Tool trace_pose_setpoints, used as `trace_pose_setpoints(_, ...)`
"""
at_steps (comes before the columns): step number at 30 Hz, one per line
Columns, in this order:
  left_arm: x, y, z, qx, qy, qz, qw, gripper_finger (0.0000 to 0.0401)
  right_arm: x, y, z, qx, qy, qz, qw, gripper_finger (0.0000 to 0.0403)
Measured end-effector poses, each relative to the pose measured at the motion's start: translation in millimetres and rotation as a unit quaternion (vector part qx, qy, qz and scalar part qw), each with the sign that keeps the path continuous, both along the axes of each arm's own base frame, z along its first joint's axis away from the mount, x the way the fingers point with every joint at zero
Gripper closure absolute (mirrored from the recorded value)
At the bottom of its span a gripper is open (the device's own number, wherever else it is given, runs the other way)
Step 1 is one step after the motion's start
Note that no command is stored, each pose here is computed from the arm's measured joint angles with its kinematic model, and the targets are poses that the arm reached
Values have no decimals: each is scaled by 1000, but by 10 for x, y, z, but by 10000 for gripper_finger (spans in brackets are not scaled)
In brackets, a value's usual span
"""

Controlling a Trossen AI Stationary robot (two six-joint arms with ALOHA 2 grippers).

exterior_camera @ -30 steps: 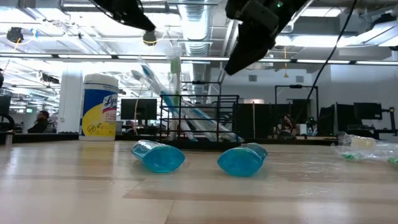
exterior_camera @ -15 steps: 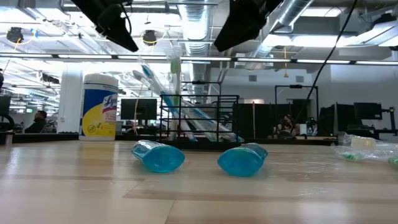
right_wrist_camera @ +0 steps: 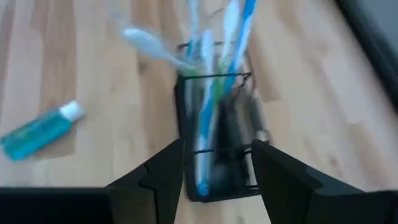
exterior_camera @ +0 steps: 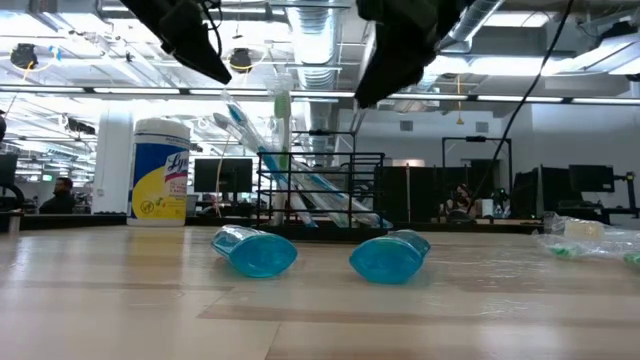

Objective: Pick & Place toothbrushing station
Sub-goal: Adjust toothbrushes inside the mesh

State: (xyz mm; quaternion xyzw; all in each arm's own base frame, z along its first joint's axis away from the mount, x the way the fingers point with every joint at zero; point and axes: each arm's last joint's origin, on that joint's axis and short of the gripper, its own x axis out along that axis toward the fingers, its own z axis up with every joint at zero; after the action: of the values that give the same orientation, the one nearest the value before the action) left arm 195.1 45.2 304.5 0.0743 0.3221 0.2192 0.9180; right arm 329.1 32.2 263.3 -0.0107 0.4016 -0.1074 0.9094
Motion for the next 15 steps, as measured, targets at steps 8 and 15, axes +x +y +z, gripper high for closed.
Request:
trace_pose_setpoints(8, 21, -251, -349, -141, 13, -81, 987, 211, -72, 317, -221, 84, 35, -4, 996, 218)
trace_pose_setpoints(15, 65, -571, -461, -187, 18, -141, 972, 211, -129, 672, -275, 135, 51, 43, 989, 208)
